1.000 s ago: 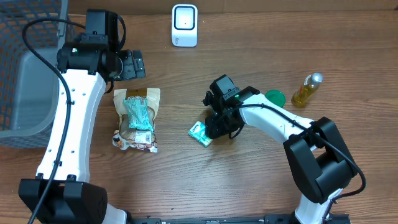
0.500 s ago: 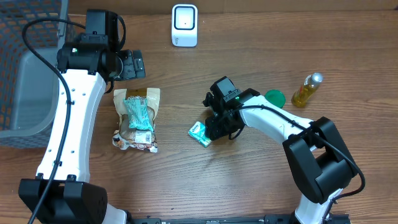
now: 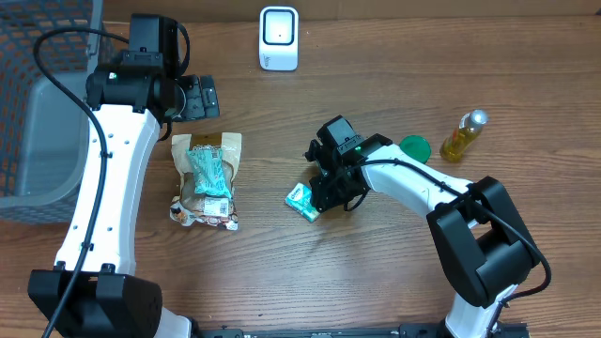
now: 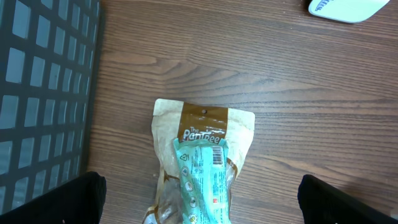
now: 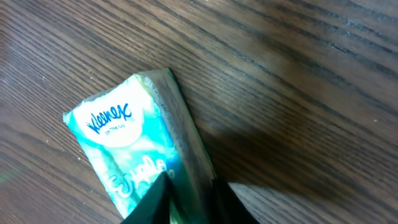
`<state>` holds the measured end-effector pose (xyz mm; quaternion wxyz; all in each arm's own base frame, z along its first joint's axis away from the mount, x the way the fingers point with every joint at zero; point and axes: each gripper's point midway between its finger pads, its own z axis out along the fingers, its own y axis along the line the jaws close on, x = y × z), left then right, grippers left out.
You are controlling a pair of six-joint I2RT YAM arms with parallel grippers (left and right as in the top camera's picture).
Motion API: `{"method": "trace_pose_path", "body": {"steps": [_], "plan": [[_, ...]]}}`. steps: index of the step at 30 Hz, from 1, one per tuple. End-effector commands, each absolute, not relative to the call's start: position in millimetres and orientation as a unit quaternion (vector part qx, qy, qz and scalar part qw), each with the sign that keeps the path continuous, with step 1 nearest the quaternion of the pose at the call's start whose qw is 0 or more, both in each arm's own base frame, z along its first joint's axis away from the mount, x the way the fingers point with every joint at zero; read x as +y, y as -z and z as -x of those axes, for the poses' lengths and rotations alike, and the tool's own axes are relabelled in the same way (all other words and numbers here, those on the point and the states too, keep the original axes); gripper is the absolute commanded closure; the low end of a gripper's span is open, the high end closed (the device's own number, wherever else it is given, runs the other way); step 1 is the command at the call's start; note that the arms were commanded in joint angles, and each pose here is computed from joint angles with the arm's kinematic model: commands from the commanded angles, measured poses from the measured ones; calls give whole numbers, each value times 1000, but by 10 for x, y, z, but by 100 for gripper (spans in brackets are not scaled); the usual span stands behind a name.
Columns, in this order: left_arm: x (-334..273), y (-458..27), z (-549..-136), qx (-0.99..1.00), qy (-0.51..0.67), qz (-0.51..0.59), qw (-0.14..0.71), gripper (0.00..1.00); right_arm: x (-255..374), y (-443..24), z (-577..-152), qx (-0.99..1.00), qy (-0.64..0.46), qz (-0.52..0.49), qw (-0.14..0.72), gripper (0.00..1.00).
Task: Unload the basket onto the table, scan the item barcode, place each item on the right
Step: 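Close the right gripper on the Kleenex pack and lift it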
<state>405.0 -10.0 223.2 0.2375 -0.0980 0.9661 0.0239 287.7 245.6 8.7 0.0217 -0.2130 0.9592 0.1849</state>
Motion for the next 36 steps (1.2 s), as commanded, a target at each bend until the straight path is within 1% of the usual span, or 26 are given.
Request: {"method": "trace_pose_path", "body": {"steps": [1, 2, 4, 5, 17, 28, 36], "plan": [[-117, -2315, -4082, 964, -27, 87, 250, 1, 2382, 12, -2827, 962, -171, 211, 15, 89], [-117, -2315, -4082, 964, -27, 87, 250, 0, 2377, 22, -2821, 962, -171, 211, 14, 93], [-117, -2315, -4082, 964, -27, 87, 250, 0, 2370, 42, -2810, 962, -171, 211, 14, 94], [-117, -2315, -4082, 964, -27, 87, 250, 0, 2370, 50, -2809, 962, -171, 212, 15, 96], [-117, -2315, -4082, 964, -27, 87, 250, 0, 2382, 61, -2817, 962, -175, 210, 18, 96], [-117, -2315, -4082, 964, -27, 87, 250, 0, 2571, -30, -2804, 949, -231, 215, 19, 96], [-117, -2315, -4082, 964, -27, 87, 250, 0, 2549, -20, -2782, 950, -227, 214, 14, 96]]}}
